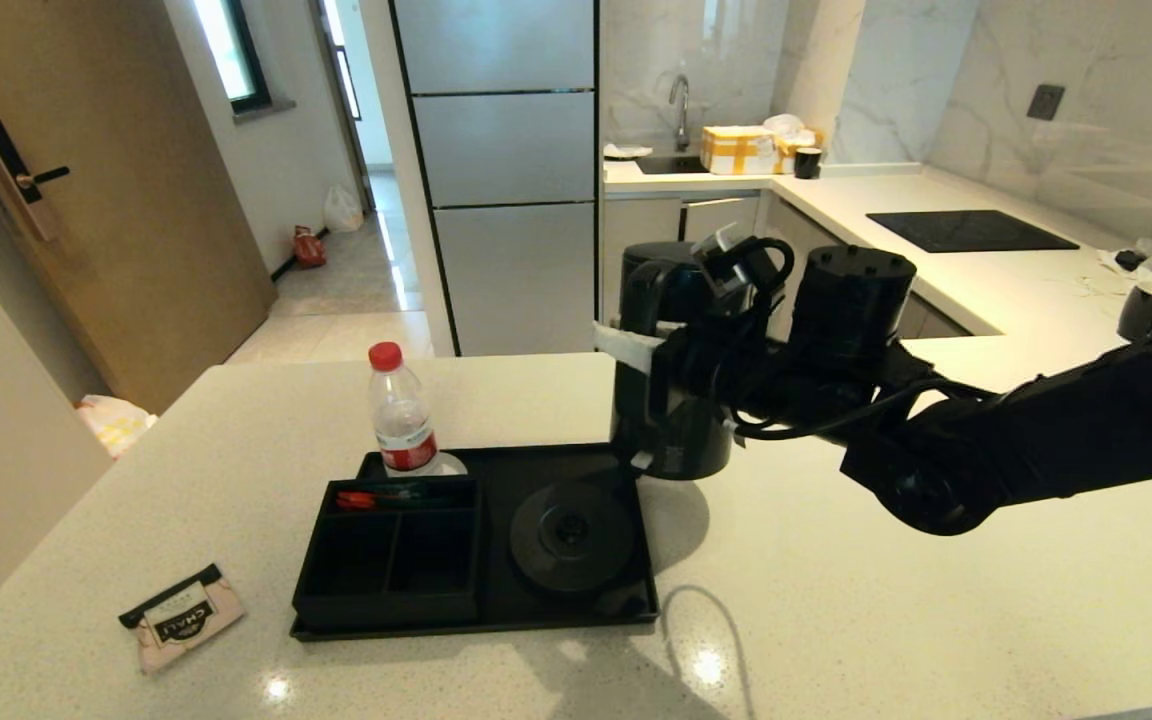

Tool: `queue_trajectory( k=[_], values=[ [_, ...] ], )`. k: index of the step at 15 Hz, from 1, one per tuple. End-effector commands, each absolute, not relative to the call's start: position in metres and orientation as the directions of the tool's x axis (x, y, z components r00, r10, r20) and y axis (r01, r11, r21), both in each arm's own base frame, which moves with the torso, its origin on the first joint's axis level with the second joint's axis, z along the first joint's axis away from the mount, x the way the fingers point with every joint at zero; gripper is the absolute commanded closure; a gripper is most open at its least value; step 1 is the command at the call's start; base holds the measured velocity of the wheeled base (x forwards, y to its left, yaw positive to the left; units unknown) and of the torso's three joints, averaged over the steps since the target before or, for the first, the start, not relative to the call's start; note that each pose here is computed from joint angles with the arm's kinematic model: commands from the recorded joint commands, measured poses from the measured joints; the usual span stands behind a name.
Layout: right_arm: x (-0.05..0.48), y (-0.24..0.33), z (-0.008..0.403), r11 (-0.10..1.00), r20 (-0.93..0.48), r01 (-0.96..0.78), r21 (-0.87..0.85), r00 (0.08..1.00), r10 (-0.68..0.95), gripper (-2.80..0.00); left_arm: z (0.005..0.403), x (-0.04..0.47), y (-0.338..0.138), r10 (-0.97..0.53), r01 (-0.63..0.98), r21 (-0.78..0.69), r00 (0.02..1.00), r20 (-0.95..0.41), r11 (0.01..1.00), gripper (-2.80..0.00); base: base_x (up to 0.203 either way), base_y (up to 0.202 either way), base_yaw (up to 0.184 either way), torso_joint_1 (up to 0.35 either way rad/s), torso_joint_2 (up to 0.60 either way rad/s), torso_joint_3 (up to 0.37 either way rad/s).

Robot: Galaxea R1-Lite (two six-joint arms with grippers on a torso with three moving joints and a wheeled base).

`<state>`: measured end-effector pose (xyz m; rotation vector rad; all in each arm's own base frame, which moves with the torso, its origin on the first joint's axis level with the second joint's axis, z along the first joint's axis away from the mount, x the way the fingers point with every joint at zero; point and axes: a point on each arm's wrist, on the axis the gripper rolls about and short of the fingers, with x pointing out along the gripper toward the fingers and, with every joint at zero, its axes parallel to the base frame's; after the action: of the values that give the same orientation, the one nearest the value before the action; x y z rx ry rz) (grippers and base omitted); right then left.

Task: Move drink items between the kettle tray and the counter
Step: Place it on the right

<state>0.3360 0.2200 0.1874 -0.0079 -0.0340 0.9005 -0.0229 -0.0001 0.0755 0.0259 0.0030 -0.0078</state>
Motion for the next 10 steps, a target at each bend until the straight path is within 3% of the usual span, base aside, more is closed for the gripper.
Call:
queue_trajectory(
  k=[1, 3, 5, 10],
  values=[
    [0.339, 0.217, 0.191, 0.644, 0.038, -0.764, -0.026, 0.643, 0.765, 0.00, 0.075, -0.023, 0.000, -0.008, 0.008, 0.026, 1.000, -0.002, 1.000, 0.00, 0.000, 0.000, 0.000, 0.000, 0.00, 0.000],
    [0.340, 0.213, 0.192, 0.674, 0.040, -0.738, -0.029, 0.673, 0.739, 0.00, 0.075, -0.023, 0.000, -0.008, 0.008, 0.026, 1.000, -0.002, 1.000, 0.00, 0.000, 0.000, 0.000, 0.000, 0.00, 0.000],
    [0.345, 0.195, 0.195, 0.811, 0.043, -0.584, -0.026, 0.810, 0.585, 0.00, 0.075, -0.023, 0.000, -0.008, 0.008, 0.026, 1.000, -0.002, 1.000, 0.00, 0.000, 0.000, 0.000, 0.000, 0.00, 0.000],
    [0.337, 0.174, 0.186, 0.942, 0.004, -0.337, -0.013, 0.942, 0.337, 0.00, 0.075, -0.023, 0.000, -0.008, 0.008, 0.026, 1.000, -0.002, 1.000, 0.00, 0.000, 0.000, 0.000, 0.000, 0.00, 0.000]
  ],
)
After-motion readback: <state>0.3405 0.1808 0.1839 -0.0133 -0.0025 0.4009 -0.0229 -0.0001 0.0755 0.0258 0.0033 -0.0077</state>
